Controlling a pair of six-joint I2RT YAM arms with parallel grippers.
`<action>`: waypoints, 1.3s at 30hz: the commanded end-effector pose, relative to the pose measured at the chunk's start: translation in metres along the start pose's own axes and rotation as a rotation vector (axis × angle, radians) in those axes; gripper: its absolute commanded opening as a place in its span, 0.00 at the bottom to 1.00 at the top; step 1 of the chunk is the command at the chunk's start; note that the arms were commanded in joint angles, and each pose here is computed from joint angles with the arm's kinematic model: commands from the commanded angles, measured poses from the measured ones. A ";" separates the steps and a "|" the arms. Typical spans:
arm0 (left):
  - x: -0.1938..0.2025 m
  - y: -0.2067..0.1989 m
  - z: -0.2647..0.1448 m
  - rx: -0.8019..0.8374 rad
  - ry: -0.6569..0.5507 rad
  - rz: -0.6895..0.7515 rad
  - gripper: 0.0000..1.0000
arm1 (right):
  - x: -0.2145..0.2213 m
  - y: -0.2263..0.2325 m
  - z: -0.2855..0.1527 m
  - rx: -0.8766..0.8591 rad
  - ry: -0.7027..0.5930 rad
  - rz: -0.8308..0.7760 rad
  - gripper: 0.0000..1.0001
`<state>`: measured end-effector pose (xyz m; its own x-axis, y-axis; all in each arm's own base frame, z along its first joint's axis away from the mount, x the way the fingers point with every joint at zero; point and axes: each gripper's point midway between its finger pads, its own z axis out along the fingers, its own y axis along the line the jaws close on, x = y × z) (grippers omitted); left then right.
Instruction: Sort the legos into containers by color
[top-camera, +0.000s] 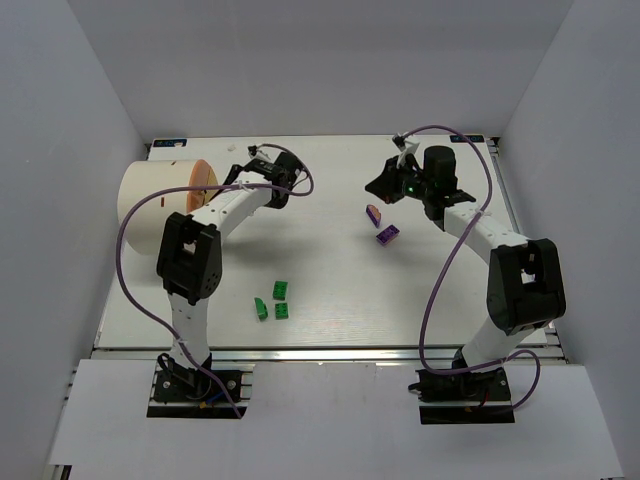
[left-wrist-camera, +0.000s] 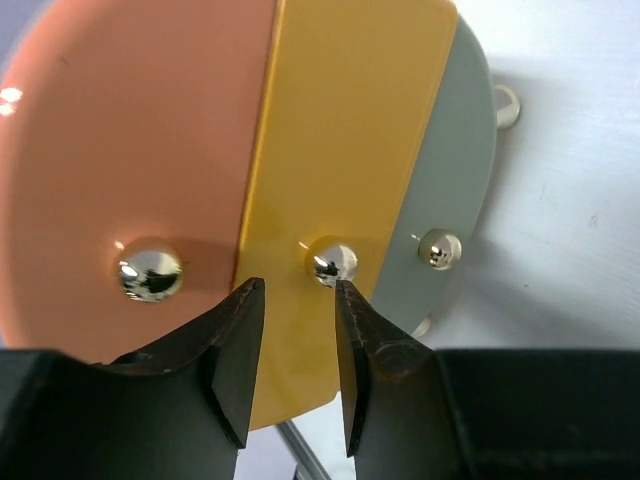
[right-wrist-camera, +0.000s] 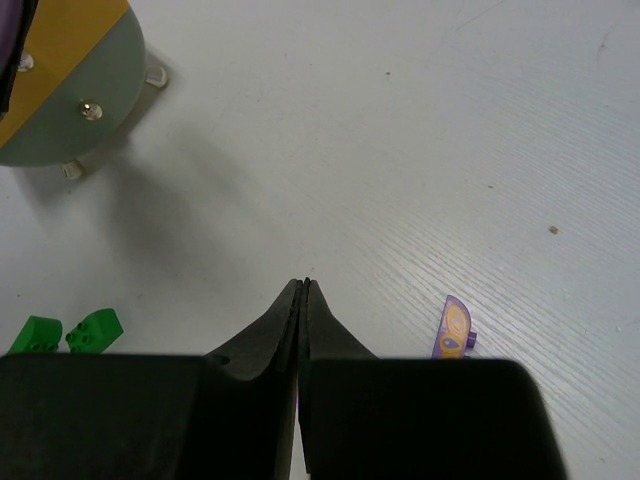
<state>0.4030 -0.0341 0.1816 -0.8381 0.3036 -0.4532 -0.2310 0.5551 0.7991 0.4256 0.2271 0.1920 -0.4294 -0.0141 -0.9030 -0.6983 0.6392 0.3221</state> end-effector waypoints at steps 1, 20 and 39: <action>0.002 0.004 -0.003 -0.075 -0.008 0.014 0.45 | -0.018 -0.009 -0.003 0.030 -0.032 -0.031 0.00; 0.009 -0.010 0.007 -0.131 -0.005 0.030 0.52 | -0.021 -0.019 -0.009 0.051 -0.037 -0.032 0.00; 0.011 -0.014 0.010 -0.164 -0.004 0.029 0.44 | -0.020 -0.026 -0.013 0.066 -0.037 -0.030 0.00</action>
<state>0.3985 -0.0299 0.1530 -0.8610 0.3135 -0.4004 -0.2469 0.4307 0.8681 0.4360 0.2027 0.1863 -0.4369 -0.0117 -0.8994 -0.6573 0.6868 0.3104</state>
